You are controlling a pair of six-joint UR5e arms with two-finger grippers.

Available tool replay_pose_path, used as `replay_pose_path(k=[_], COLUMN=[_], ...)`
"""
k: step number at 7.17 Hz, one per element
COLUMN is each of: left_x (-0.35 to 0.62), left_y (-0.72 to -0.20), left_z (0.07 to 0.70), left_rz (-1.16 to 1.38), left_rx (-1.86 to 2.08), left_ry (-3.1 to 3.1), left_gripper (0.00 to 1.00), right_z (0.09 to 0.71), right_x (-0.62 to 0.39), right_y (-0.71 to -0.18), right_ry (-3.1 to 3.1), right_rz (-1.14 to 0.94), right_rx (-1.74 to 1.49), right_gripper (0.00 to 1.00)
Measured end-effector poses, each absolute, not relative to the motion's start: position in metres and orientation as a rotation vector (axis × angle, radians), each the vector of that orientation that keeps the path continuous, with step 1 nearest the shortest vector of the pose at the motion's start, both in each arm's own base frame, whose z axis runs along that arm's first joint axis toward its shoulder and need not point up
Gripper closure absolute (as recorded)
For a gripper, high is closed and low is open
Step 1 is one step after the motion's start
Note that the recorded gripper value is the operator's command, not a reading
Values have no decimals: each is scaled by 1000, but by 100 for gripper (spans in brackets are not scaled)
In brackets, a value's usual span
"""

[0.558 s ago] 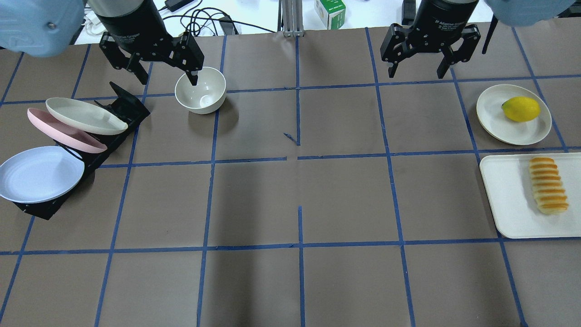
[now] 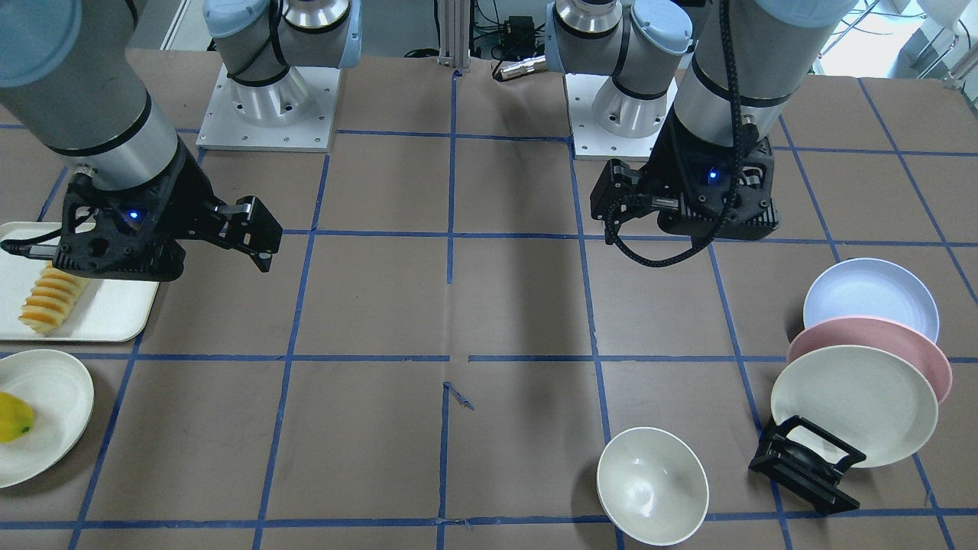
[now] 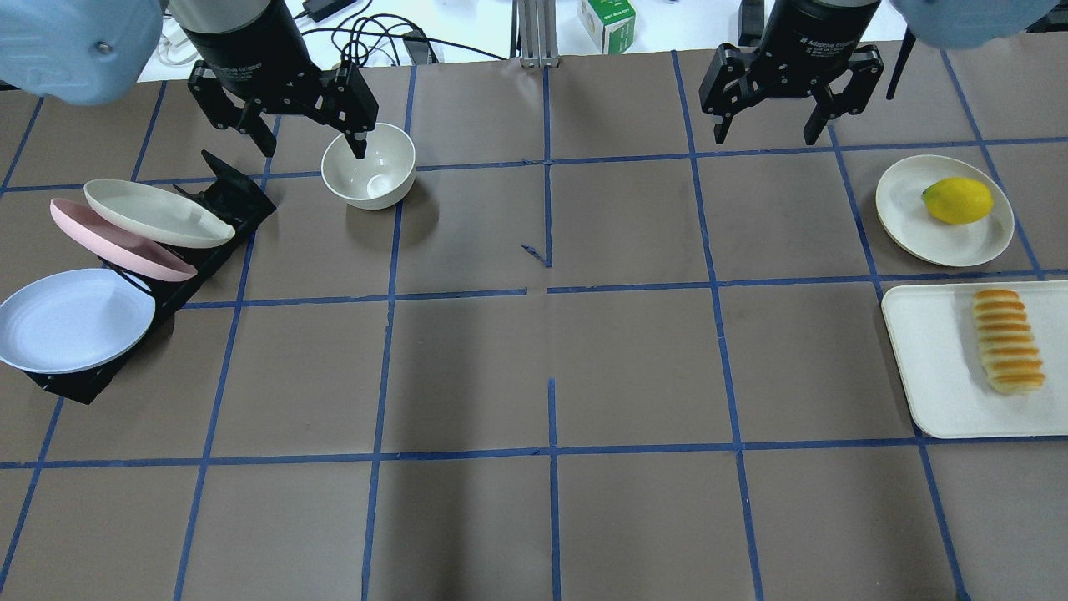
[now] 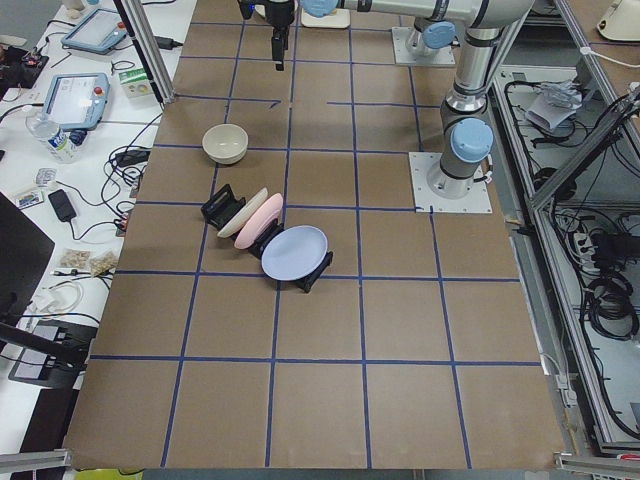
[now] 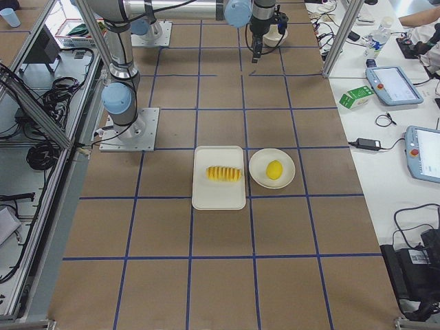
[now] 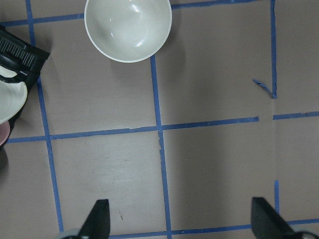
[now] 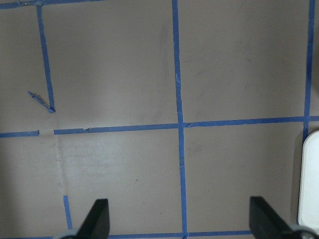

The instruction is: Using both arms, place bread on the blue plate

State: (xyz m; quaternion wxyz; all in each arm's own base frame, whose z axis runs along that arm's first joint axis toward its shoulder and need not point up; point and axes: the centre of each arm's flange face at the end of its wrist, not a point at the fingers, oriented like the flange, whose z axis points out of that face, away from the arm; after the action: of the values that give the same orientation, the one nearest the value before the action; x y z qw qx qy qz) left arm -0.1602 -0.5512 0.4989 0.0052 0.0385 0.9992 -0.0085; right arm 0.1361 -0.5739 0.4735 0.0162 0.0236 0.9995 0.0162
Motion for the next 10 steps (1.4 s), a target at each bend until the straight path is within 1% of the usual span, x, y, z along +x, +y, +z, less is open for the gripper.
replay_pose_path(k=[2, 4, 6, 10], left_x=[-160, -160, -160, -151], left_y=[-548, -546, -546, -545], left_z=[502, 504, 504, 509], left_rz=[-33, -38, -40, -49], left_rx=[123, 122, 122, 97], left_ry=[3128, 3127, 3126, 3129], left_gripper=[0, 0, 0, 0], right_z=[472, 468, 448, 372], right_x=[135, 104, 17, -104], right_y=[-575, -580, -579, -543], right_ry=[3108, 3114, 3107, 3174], right_rz=[55, 75, 134, 157], right_rx=[75, 49, -5, 44], right_gripper=[0, 0, 0, 0])
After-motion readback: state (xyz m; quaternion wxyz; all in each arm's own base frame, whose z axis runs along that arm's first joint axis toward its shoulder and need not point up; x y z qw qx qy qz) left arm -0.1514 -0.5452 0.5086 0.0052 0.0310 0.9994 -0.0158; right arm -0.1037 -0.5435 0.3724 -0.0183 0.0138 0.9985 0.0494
